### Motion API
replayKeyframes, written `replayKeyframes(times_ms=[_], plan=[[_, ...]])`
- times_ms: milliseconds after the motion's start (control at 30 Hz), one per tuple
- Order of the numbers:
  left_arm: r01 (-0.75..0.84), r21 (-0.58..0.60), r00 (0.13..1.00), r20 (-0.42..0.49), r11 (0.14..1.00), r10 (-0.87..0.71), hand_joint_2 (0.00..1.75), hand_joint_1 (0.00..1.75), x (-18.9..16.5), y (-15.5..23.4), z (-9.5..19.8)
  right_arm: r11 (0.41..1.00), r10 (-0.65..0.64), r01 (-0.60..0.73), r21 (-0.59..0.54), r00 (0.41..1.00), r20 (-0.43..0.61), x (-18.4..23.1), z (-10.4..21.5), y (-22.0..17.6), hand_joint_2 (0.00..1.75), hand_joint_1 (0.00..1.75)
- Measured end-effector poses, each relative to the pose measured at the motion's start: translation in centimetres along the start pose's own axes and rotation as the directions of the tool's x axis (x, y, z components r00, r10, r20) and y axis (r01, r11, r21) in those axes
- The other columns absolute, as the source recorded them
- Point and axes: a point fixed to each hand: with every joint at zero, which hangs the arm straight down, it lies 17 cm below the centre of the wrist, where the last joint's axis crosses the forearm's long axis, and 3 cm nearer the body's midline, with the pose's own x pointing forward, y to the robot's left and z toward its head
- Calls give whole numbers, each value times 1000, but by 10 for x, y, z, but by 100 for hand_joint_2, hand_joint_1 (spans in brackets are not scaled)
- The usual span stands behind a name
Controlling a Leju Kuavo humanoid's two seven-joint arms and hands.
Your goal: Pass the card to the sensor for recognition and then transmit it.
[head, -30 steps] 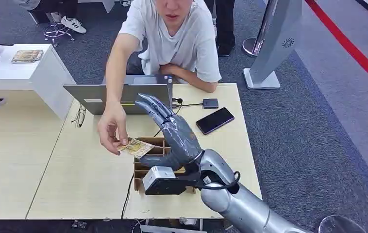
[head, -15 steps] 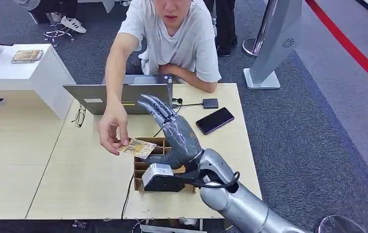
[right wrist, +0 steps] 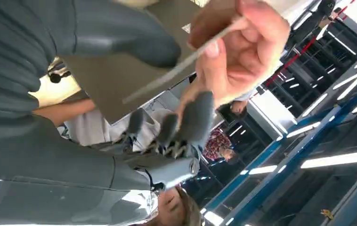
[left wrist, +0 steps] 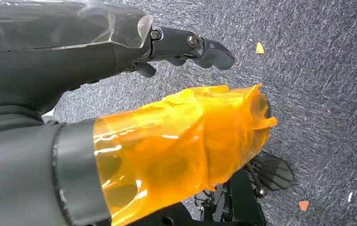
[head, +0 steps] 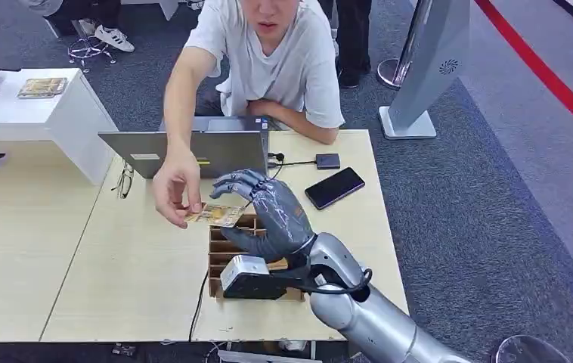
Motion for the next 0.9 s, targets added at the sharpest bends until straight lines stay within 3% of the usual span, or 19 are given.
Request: replayKeyframes(times_ms=[133, 733, 900], plan=[[0, 0, 1000, 0, 1000, 0, 0, 0, 0, 0, 0, 1000, -1, 1, -6, 1000, 0, 0, 0, -1, 175, 169], [-16, -6, 1000, 27, 1000, 16, 0, 0, 4, -2, 1, 999, -8, 6, -44, 999, -34, -9, 6, -10, 175, 175], [-28, -7, 999, 28, 1000, 28, 0, 0, 4, -5, 3, 999, -49, 49, -1, 998, -47, -9, 10, -3, 175, 175]])
